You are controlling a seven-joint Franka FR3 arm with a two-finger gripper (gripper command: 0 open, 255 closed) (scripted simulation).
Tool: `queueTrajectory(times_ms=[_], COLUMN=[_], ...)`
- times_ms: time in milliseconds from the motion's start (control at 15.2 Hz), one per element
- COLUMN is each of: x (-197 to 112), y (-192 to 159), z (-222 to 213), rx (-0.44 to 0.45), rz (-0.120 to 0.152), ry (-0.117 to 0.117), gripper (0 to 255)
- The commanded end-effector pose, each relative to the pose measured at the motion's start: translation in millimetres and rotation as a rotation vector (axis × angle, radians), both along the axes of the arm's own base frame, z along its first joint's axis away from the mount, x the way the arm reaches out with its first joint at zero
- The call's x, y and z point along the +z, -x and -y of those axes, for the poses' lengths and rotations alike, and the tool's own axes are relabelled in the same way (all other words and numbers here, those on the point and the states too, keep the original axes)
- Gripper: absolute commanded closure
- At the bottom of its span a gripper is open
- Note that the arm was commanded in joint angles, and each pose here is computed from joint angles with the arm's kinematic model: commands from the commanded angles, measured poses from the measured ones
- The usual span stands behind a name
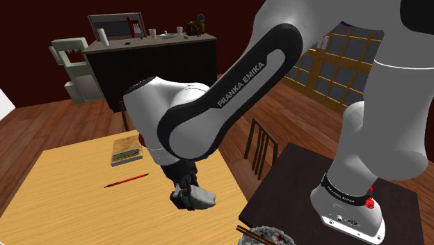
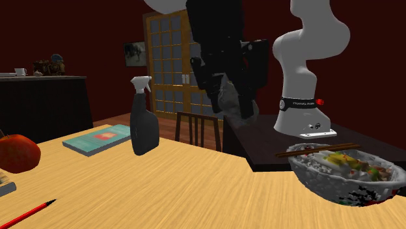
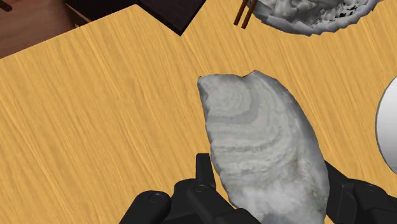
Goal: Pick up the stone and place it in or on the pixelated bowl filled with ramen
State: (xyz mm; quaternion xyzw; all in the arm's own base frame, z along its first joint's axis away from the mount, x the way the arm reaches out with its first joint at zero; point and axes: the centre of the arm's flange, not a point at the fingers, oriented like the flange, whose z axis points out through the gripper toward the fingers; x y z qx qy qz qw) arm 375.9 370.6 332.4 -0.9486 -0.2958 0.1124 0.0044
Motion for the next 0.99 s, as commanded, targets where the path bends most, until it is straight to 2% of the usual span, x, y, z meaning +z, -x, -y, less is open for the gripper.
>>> queueTrajectory(times_ms=[0,924], x=[-2.7,-1.7], y=[26.0,209.8], z=[5.2,24.6], rx=[-0.002,-0.002], rz=[0.001,0.001], ry=[0.0,0.0], gripper=[255,255])
